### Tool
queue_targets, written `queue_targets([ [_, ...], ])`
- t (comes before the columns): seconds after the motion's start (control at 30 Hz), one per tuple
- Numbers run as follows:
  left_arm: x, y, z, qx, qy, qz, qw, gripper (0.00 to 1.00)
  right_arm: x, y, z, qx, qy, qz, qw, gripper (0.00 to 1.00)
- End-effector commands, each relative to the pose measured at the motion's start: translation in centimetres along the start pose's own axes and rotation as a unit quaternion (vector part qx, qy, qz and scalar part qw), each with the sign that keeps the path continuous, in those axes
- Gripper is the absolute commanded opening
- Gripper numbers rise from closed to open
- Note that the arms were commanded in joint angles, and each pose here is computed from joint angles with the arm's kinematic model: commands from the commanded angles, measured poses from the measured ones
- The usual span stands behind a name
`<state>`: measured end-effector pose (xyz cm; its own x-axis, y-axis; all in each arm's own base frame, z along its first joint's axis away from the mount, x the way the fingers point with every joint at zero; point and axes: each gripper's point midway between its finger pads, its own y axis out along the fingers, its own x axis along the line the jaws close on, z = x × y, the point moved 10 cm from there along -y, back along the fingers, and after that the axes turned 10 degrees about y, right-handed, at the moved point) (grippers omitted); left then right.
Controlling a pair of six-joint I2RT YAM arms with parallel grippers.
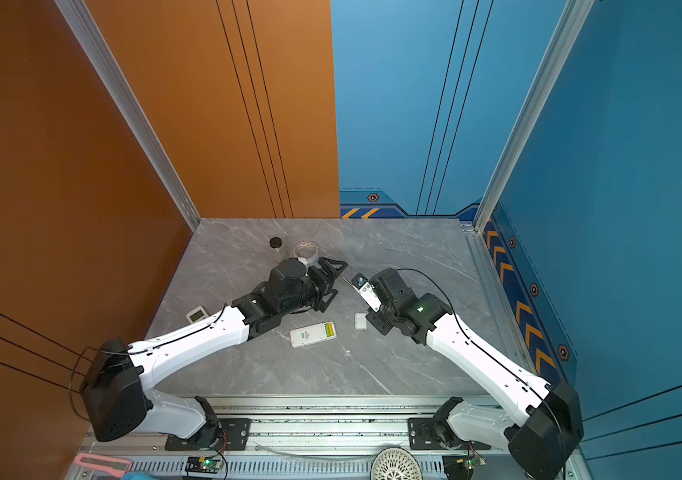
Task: Unload the batteries from the remote control
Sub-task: 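Lift the screwdriver with the right gripper while the left swings toward the remote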
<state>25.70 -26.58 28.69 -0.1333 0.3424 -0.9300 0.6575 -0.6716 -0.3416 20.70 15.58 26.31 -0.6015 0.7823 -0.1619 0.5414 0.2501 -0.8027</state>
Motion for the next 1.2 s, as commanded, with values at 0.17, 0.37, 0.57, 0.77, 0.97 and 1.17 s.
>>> queue_targets([
  [0.17,2.3,0.2,1.3,-0.016,-0.042,-0.035,0.998,0.88,2.1,-1.4,0.0,-0.001,-0.02,-0.078,0.997,0.11],
  [0.37,3.2,0.0,1.3,-0.023,-0.025,-0.058,0.998,0.38,2.9,-1.8,0.1,0.011,-0.01,-0.152,0.988,0.12],
  [0.57,5.3,-0.3,1.4,-0.01,-0.043,-0.076,0.996,0.0,2.4,-2.1,-1.5,-0.007,0.013,-0.161,0.987,0.18],
  [0.77,7.1,-1.2,-0.3,-0.023,-0.148,-0.037,0.988,0.0,-1.8,-4.8,-4.2,-0.15,0.175,-0.149,0.962,0.85],
  [0.97,9.8,-2.0,-2.3,-0.034,-0.323,0.009,0.946,0.0,-7.6,-6.2,-5.0,-0.205,0.315,-0.258,0.89,0.93],
  [1.17,9.1,-2.2,-3.6,-0.051,-0.399,0.067,0.913,0.0,-7.0,-4.0,-6.8,-0.165,0.287,-0.382,0.863,0.96],
])
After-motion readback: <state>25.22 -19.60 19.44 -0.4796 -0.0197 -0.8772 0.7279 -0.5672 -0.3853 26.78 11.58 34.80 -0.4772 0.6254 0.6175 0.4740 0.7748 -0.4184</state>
